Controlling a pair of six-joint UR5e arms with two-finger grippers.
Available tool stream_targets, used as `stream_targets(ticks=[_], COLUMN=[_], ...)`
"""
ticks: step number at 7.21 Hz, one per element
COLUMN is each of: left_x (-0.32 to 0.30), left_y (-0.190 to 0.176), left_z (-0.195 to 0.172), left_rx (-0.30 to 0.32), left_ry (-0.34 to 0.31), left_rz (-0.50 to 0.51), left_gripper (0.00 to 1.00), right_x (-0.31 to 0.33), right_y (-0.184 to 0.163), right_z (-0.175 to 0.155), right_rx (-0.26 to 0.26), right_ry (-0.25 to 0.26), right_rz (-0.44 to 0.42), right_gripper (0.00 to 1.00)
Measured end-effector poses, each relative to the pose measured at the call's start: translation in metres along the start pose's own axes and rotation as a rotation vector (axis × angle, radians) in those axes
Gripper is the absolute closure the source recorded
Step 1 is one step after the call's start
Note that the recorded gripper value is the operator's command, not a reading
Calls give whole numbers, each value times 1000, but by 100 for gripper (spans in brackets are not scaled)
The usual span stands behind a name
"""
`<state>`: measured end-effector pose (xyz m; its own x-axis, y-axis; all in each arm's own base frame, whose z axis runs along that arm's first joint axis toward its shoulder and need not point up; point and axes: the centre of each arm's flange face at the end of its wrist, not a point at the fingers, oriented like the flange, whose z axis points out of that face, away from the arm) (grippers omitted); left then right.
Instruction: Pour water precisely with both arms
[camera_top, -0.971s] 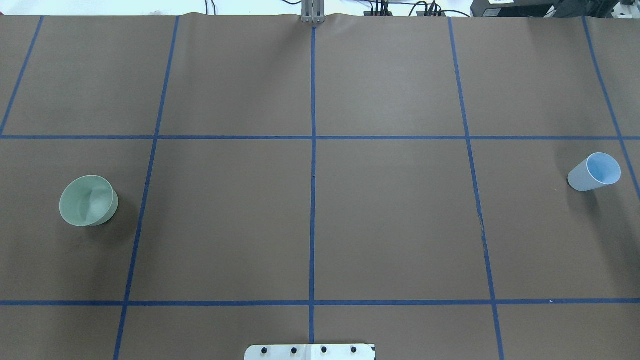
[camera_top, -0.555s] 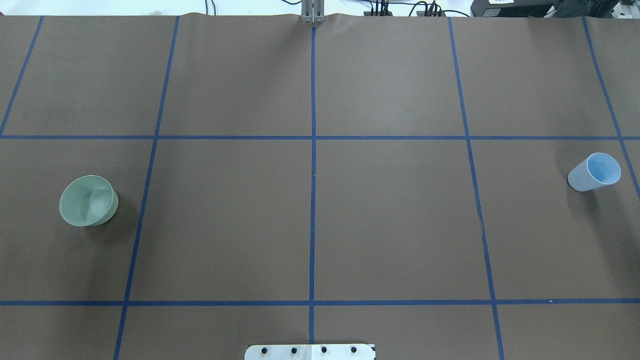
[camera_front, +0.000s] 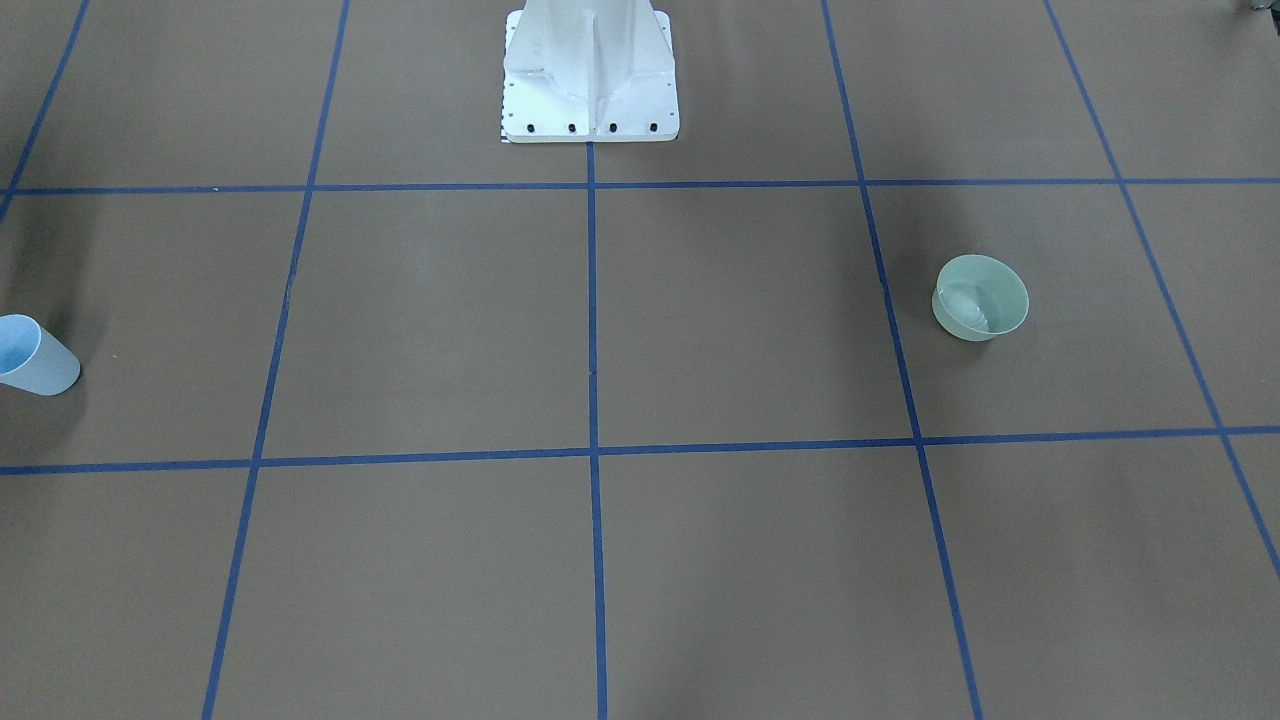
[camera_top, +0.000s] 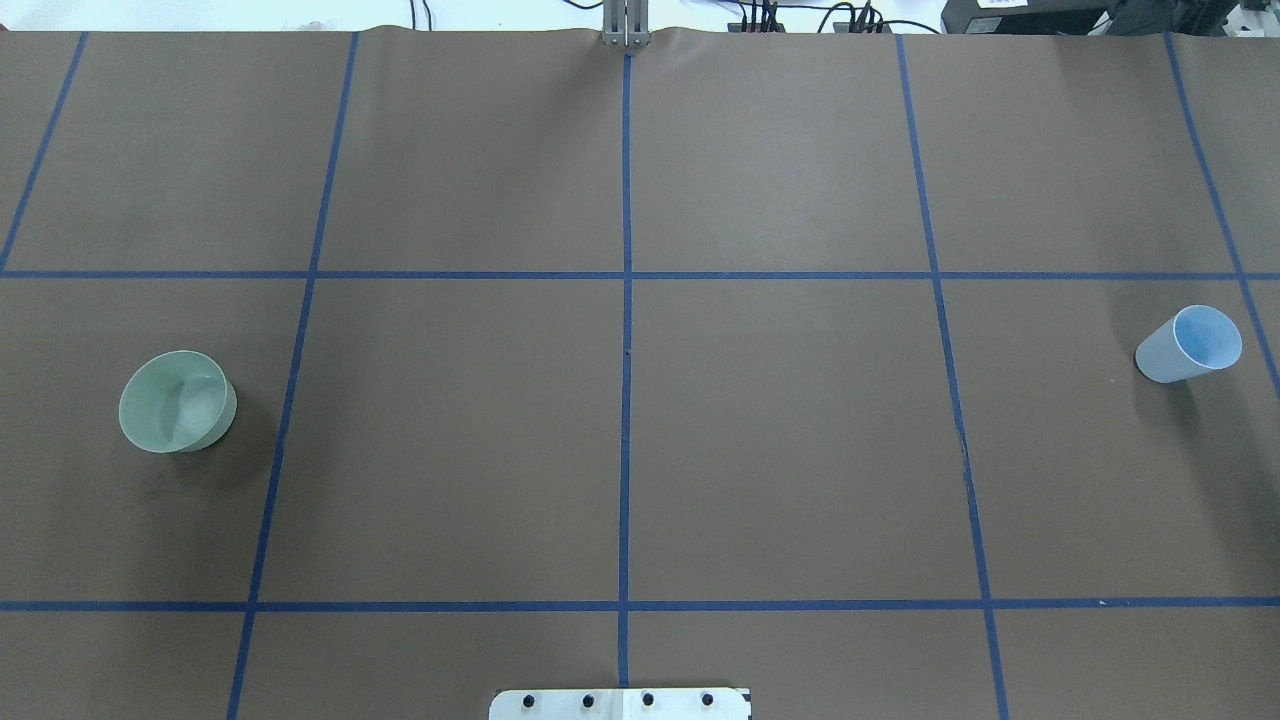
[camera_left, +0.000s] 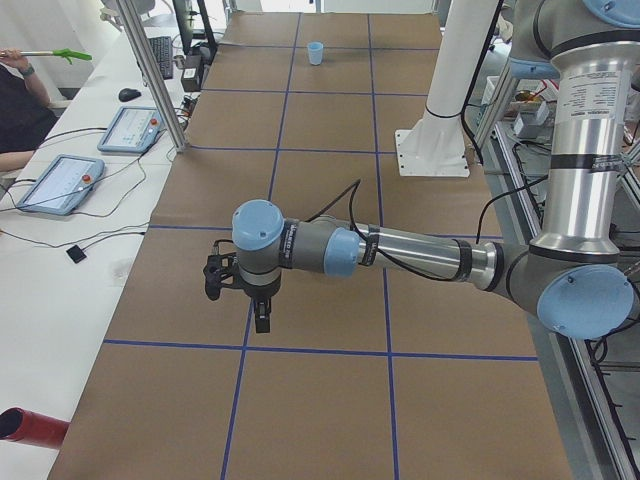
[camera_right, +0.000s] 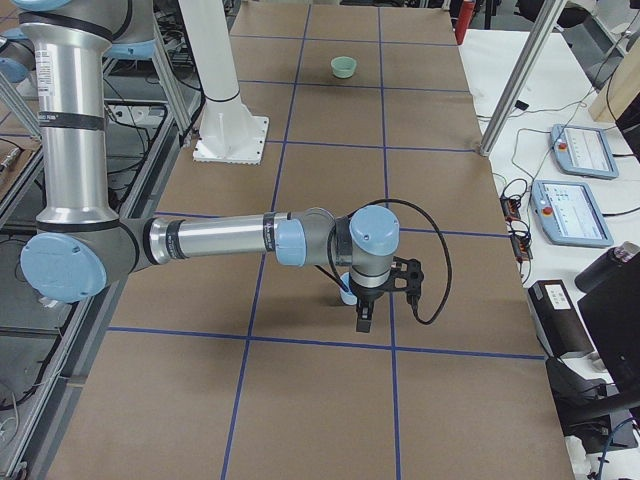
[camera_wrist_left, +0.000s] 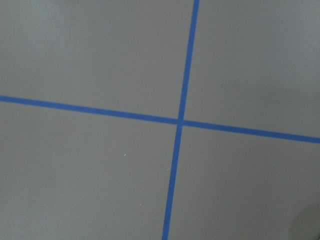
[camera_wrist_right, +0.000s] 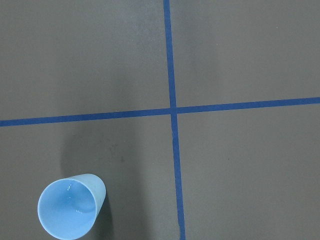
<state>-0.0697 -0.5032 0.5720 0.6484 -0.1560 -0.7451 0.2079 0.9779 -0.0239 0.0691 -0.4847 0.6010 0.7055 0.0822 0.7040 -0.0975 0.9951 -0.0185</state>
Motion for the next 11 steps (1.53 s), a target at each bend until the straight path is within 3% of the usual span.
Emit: stream_targets(ticks=[2, 5, 8, 11], left_x=[19, 90, 152, 198], left_y=[4, 20, 73, 120], left_z=[0, 44, 125, 191], left_rx=[35, 32, 48, 13], left_ry=[76, 133, 107, 47], left_rz=[-15, -79, -113, -90], left_gripper=[1, 1, 1, 1], right_x=[0, -2, -2, -3], right_y=[0, 1, 1, 1], right_z=[0, -2, -2, -3], right_rx=[0, 4, 5, 6], right_ry=[0, 0, -1, -1], right_rz=[0, -4, -5, -5], right_gripper=[0, 0, 0, 0])
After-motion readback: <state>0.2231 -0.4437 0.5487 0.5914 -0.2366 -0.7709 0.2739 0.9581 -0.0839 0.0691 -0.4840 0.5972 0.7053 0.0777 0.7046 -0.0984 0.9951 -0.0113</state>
